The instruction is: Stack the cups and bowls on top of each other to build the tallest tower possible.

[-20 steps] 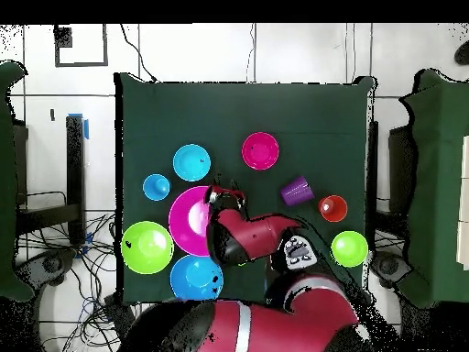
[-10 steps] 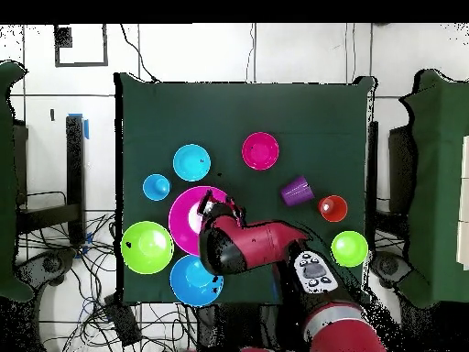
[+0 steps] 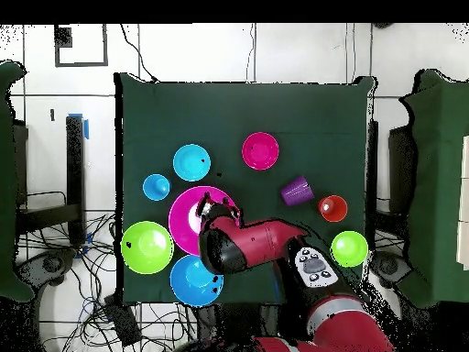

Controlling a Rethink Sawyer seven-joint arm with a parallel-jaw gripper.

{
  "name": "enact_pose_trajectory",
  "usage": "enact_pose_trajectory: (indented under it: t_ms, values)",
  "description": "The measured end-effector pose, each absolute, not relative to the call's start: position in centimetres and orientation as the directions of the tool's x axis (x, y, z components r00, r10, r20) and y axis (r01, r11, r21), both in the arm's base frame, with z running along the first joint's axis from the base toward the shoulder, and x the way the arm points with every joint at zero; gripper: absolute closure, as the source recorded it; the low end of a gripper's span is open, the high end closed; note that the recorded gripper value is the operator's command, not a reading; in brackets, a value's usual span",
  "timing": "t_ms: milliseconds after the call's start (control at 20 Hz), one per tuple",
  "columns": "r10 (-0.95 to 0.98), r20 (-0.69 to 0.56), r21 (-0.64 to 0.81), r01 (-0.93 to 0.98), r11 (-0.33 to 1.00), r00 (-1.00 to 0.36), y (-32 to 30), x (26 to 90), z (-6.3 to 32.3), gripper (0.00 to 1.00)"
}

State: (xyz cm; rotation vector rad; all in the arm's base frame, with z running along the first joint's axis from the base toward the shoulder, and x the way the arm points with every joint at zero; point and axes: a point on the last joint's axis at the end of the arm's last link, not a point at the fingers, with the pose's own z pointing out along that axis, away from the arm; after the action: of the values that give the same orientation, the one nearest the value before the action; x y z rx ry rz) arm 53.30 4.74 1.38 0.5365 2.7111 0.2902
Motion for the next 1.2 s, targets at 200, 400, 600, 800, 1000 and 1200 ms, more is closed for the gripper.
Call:
enact_pose_trajectory:
  t_ms: [200,400,600,800,1000,1200]
  values:
    - [0.357,-0.302,0.262,0.284,0.922,-0.884,5.0,52.5,0.3,0.0]
    - [0.325,-0.298,0.258,0.252,0.933,-0.898,5.2,51.9,-0.5,0.0]
    - [0.309,-0.302,0.266,0.231,0.936,-0.902,5.3,52.0,-0.9,0.0]
    - [0.304,-0.306,0.29,0.216,0.932,-0.902,5.3,52.7,-1.8,0.0]
    - [0.298,-0.308,0.298,0.206,0.932,-0.903,5.5,53.1,-2.4,0.0]
    - [0.289,-0.305,0.302,0.195,0.933,-0.908,5.8,53.2,-3.4,0.0]
